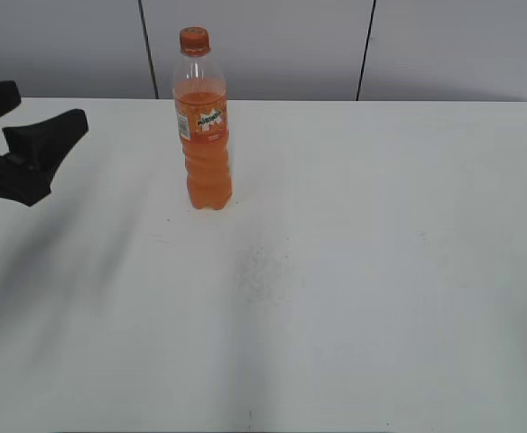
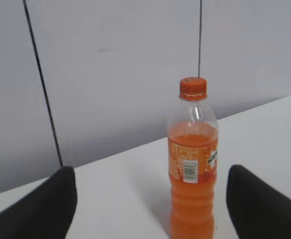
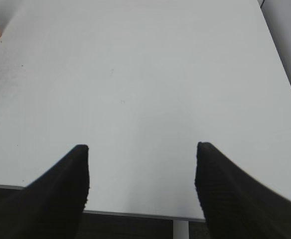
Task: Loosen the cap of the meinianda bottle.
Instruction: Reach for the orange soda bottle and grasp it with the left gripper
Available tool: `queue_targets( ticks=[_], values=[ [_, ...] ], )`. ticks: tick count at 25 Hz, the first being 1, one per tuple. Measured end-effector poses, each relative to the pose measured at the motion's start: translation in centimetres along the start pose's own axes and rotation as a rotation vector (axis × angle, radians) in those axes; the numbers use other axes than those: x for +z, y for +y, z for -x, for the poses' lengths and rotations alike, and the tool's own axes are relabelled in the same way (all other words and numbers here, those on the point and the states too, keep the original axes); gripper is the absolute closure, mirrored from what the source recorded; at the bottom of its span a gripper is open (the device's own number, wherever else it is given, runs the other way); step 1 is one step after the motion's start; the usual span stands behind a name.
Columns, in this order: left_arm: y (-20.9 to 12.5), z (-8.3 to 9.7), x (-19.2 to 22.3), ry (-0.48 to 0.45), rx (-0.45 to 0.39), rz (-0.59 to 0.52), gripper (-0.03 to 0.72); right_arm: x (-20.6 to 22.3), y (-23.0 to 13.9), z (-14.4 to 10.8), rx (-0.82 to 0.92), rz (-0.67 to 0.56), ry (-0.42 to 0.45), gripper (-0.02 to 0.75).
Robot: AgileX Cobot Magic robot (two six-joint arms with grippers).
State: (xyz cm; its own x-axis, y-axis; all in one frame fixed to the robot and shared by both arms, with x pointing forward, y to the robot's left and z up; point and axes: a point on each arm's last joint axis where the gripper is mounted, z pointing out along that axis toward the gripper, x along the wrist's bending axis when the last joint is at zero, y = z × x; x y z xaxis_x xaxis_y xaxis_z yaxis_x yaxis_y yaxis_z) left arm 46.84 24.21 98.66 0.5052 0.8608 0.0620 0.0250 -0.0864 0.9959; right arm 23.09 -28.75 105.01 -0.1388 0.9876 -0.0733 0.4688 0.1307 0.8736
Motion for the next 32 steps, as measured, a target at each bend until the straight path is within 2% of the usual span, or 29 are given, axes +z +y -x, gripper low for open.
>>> queue_targets(
  ticks=[3, 9, 12, 17, 19, 23, 27, 32],
  values=[
    [-1.6, -0.4, 0.9, -0.062, -0.022, -0.008, 0.124, 0.0, 0.0, 0.0, 0.000, 0.000, 0.000, 0.236],
    [-2.8, -2.4, 3.8, -0.244, -0.051, 0.008, 0.059, 0.0, 0.0, 0.0, 0.000, 0.000, 0.000, 0.236],
    [-3.5, -3.5, 5.3, -0.317, -0.045, -0.009, 0.055, 0.0, 0.0, 0.0, 0.000, 0.000, 0.000, 0.236],
    [-5.4, -5.0, 9.0, -0.497, 0.031, -0.058, 0.055, 0.0, 0.0, 0.0, 0.000, 0.000, 0.000, 0.236],
    [-6.4, -5.6, 10.4, -0.560, 0.030, -0.089, 0.058, 0.0, 0.0, 0.0, 0.000, 0.000, 0.000, 0.236],
    [-7.6, -7.1, 13.2, -0.618, 0.026, -0.114, 0.069, 0.0, 0.0, 0.0, 0.000, 0.000, 0.000, 0.236],
    [-8.1, -8.3, 15.5, -0.627, 0.025, -0.106, 0.081, 0.0, 0.0, 0.0, 0.000, 0.000, 0.000, 0.236],
    [-9.2, -8.0, 18.3, -0.662, 0.023, -0.096, 0.095, 0.0, 0.0, 0.0, 0.000, 0.000, 0.000, 0.236]
  ],
)
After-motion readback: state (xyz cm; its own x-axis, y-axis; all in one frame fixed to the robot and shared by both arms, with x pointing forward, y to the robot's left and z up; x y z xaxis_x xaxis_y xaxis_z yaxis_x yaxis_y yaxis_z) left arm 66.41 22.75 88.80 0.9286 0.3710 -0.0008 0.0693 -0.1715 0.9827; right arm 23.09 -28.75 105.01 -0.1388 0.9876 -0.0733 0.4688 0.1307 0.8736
